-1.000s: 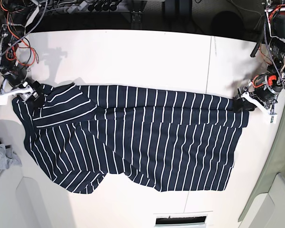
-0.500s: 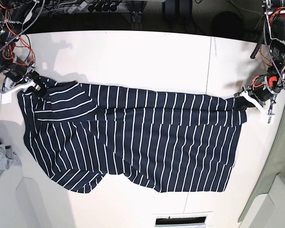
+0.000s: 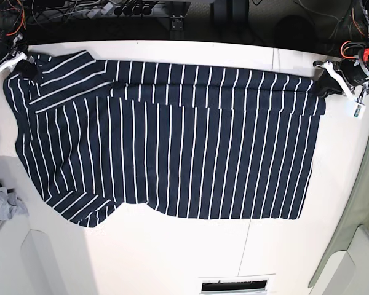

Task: Layout the t-shirt on the table in an organized manner, then fold the t-shirt properly
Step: 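Release the folded edge and smooth the fold with both grippers, then move both grippers to the shirt's hem corners and grasp them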

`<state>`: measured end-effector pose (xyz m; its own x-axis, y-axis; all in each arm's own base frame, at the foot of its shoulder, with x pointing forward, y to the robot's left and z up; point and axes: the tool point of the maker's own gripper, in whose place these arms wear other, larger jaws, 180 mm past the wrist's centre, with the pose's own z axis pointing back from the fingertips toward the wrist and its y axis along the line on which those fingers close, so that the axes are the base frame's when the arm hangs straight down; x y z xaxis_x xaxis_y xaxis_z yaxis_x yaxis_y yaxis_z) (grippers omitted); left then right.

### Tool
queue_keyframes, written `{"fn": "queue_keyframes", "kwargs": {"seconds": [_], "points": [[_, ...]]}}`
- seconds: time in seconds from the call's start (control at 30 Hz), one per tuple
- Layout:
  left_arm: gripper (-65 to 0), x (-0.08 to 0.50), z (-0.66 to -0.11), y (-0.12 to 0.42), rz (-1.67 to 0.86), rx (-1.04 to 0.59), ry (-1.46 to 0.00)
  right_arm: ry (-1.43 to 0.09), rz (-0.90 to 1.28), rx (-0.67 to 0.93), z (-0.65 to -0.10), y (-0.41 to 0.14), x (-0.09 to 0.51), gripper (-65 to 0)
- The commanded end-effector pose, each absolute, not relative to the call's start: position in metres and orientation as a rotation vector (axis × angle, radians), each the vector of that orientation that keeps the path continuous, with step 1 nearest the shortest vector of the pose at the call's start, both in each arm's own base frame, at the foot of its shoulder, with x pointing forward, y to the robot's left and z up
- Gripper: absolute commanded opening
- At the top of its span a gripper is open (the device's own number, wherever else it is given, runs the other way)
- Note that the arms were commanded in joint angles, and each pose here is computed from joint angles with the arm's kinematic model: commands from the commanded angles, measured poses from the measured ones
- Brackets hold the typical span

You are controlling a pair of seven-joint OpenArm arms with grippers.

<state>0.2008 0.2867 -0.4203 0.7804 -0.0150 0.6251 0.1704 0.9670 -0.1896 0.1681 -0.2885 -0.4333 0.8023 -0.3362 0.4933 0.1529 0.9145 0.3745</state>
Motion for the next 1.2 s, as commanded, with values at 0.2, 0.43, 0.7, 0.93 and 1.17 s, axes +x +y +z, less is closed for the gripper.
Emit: {"fn": "queue_keyframes", "kwargs": {"seconds": [0.2,0.43,0.7,0.93,1.17], "points": [[-65.0,0.188,-0.403,0.288,-0.143,-0.224,-0.691,-0.611,-0.254,0.309,-0.425,-0.296,0.163,-65.0],[-48.3,0.184,-0.407,0.284,-0.133,-0.234,-0.677,-0.615,-0.26,0.305,-0.424,-0.298,0.164,-36.4],[-43.6,0.187,-0.38,0.242,-0.227,-0.385,-0.671,-0.746,-0.347,0.194,-0.386,-0.348,0.167,-36.3],[-43.6,0.215,-0.338,0.222,-0.319,-0.39,-0.825,-0.938,-0.292,0.092,-0.334,-0.383,0.222,-36.3],[-37.1,0.217,-0.335,0.225,-0.33,-0.381,-0.831,-1.022,-0.281,0.178,-0.331,-0.366,0.304,-36.3]]}}
